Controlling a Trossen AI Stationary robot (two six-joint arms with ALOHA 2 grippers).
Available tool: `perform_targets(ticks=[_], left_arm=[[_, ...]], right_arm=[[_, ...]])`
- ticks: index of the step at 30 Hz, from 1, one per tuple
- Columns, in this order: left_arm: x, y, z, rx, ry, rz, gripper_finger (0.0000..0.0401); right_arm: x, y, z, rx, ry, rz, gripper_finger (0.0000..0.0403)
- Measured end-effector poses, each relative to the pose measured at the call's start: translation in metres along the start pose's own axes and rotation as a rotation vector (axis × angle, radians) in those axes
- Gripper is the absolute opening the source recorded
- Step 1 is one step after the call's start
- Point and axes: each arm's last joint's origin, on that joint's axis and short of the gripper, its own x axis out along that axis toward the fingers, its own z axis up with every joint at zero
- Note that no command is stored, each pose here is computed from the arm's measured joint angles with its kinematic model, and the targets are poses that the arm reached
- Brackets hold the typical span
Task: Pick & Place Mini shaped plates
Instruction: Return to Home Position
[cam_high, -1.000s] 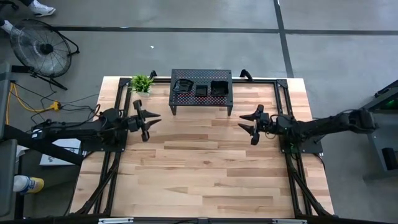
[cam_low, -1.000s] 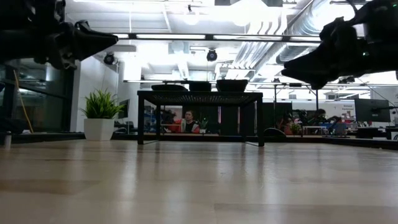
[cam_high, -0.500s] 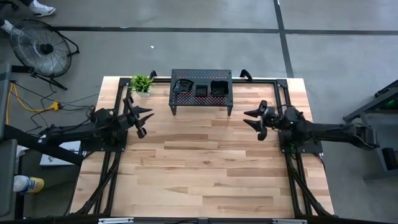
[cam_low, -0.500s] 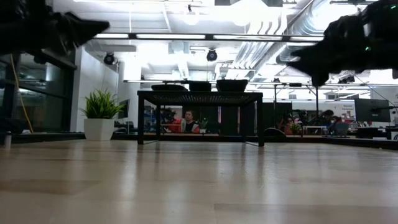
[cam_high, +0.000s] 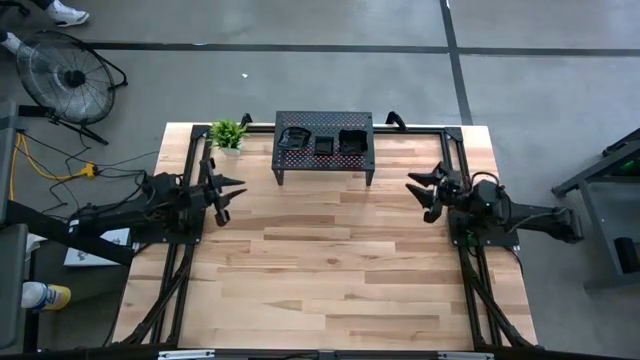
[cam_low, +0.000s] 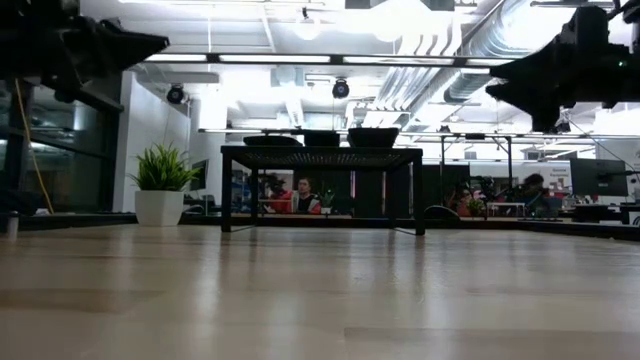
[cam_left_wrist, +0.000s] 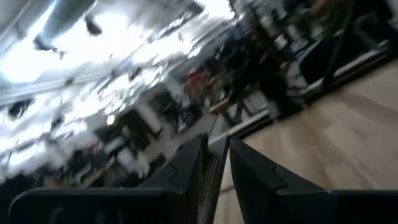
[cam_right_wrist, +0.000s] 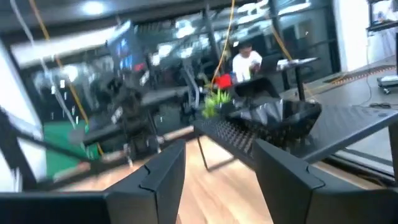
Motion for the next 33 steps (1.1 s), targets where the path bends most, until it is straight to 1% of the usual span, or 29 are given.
perform_targets(ticks=[2,4,6,10,13,17,21,33], left_arm=[[0.000,0.000,-0.003,-0.041,0.055,0.029,0.0080],[0.000,-0.002,-0.007,-0.115,0.103,0.026,0.0080],[-0.001,-0.004,-0.009,-0.164,0.128,-0.003,0.0080],[-0.002,-0.011,-0.016,-0.181,0.185,-0.092,0.0080],[-0.003,-0.013,-0.019,-0.178,0.217,-0.104,0.0080],[-0.005,-0.016,-0.024,-0.156,0.276,-0.142,0.0080],[-0.006,-0.019,-0.027,-0.159,0.322,-0.176,0.0080],[-0.007,-0.020,-0.028,-0.152,0.334,-0.184,0.0080]], right_arm=[[-0.001,0.000,0.004,0.040,-0.046,-0.025,0.0181],[-0.001,0.000,0.003,0.084,-0.045,-0.045,0.0181],[0.000,0.000,0.003,0.138,-0.042,-0.040,0.0181],[0.000,0.001,0.002,0.198,-0.026,-0.007,0.0181],[0.000,0.001,0.002,0.183,-0.022,0.006,0.0181],[0.000,0.001,0.002,0.131,-0.024,-0.001,0.0181],[0.000,0.001,0.002,0.085,-0.024,-0.001,0.0181],[0.000,0.001,0.002,0.085,-0.022,0.001,0.0181]])
